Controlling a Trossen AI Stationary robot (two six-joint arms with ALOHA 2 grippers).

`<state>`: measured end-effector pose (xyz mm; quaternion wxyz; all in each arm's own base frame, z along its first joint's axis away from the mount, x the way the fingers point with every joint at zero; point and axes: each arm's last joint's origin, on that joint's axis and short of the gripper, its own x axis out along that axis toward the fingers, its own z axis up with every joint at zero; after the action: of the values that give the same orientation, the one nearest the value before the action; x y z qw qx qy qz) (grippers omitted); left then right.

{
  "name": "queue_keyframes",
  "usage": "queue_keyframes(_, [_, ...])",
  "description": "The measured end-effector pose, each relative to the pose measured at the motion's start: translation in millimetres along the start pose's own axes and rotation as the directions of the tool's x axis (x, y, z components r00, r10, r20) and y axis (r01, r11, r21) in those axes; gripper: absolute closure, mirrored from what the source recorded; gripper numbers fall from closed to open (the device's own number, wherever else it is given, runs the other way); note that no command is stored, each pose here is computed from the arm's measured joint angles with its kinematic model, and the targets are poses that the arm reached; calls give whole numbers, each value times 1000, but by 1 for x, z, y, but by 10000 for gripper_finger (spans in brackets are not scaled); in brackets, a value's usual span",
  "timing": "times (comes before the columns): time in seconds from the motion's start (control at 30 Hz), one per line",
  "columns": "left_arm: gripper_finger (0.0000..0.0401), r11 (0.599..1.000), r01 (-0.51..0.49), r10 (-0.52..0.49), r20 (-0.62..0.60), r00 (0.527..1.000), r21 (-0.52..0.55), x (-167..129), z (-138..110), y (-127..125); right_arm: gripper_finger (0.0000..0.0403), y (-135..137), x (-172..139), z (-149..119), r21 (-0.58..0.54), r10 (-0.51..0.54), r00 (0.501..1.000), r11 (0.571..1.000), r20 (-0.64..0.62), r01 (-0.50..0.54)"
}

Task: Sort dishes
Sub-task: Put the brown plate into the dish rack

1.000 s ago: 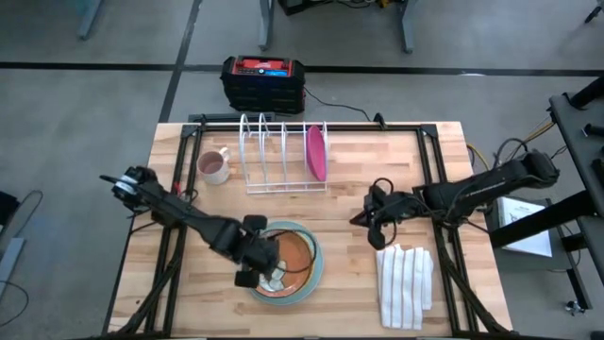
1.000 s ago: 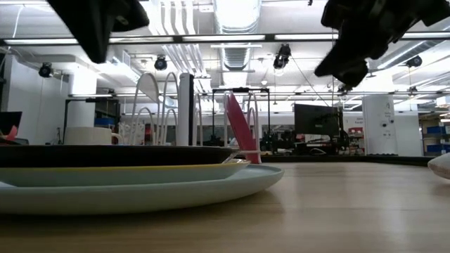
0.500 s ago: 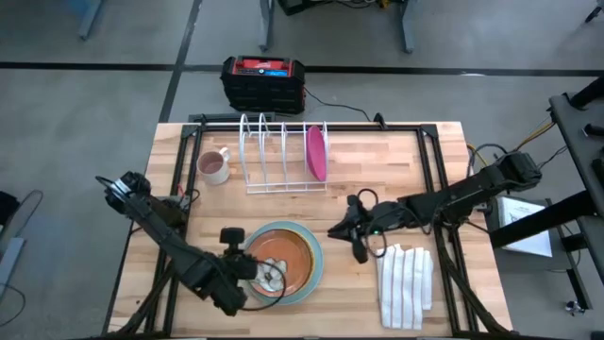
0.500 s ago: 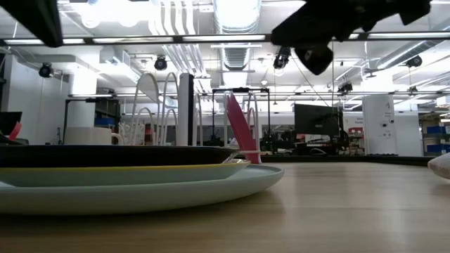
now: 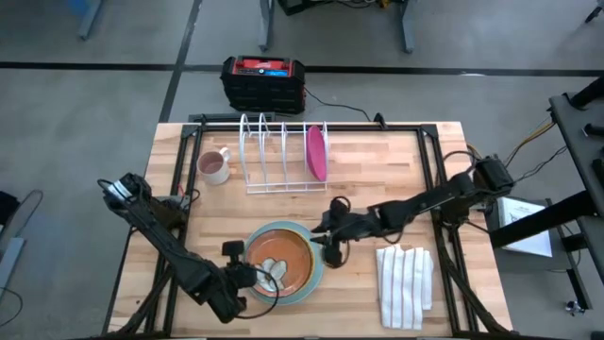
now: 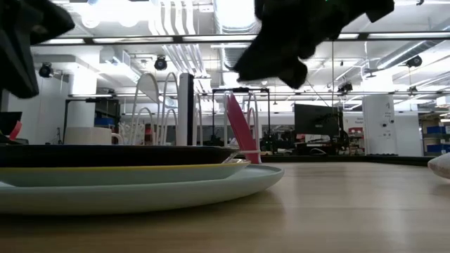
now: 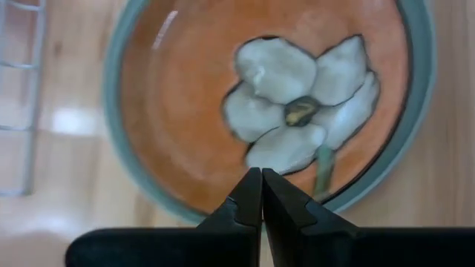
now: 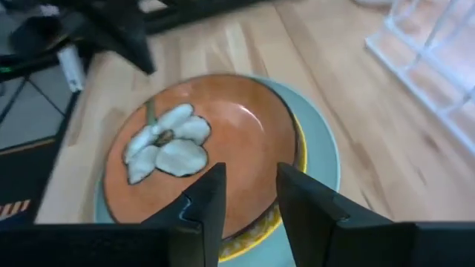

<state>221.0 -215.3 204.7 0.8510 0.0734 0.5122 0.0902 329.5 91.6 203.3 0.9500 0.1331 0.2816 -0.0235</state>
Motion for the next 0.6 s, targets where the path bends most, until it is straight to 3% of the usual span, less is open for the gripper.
queue_keyframes(0.17, [401,999,43,-42,41,998,-29,15,-9,-4,277,2,22,-5,10,-72,987,997,-145,74])
queue_keyframes(0.6, [401,998,21,-22,-16,1000,-61,44,-25,-13,226,-7,73,-5,27,-159,943,984,-291,175])
